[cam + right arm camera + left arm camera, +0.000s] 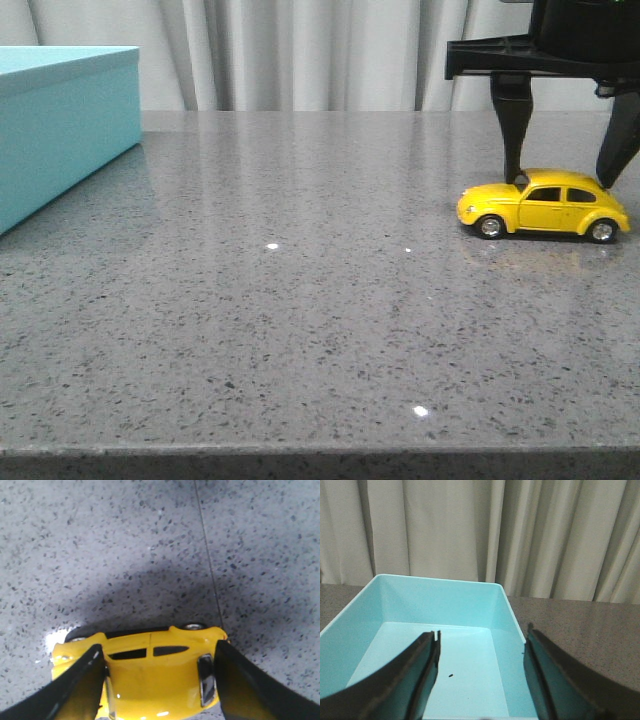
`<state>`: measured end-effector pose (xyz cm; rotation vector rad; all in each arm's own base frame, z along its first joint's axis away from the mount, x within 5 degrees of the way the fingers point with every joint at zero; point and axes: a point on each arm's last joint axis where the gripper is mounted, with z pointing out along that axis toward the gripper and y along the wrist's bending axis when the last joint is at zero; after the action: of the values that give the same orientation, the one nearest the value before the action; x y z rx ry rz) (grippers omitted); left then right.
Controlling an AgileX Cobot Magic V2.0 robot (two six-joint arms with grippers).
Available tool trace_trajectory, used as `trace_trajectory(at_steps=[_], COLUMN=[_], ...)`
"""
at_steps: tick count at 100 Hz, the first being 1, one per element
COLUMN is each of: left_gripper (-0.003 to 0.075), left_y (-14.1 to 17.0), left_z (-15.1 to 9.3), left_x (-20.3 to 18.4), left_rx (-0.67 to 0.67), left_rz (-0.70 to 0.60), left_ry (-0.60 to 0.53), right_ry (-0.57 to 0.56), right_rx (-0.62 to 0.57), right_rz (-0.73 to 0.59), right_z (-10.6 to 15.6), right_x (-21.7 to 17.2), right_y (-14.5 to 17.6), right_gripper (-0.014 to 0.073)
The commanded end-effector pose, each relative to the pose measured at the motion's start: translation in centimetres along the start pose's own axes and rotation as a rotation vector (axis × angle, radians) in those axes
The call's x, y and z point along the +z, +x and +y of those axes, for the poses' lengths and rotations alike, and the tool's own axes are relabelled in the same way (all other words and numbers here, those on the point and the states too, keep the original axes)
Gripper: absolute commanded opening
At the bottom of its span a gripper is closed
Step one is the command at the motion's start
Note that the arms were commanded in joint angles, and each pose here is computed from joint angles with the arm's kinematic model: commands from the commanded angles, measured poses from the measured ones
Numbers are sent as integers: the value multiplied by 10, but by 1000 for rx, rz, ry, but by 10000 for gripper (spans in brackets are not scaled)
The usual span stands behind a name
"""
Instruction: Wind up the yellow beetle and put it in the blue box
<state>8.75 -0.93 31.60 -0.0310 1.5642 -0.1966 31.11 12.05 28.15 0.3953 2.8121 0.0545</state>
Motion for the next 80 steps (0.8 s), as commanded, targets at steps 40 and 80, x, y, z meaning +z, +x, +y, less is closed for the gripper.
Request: trace_trajectory(at_steps=[40,80], left_gripper=[374,374], left_y=[-17,-17], left_z=[-2,-2], left_x=[1,1], left_rx=[-11,-13], left_rz=[-92,-94], left_ry=[8,8], right_ry=[80,-128], right_rx=[54,30], right_rz=[-63,-309], right_z=[-62,-58], right_x=[-13,-93], right_y=[2,-6], right_gripper=[465,465])
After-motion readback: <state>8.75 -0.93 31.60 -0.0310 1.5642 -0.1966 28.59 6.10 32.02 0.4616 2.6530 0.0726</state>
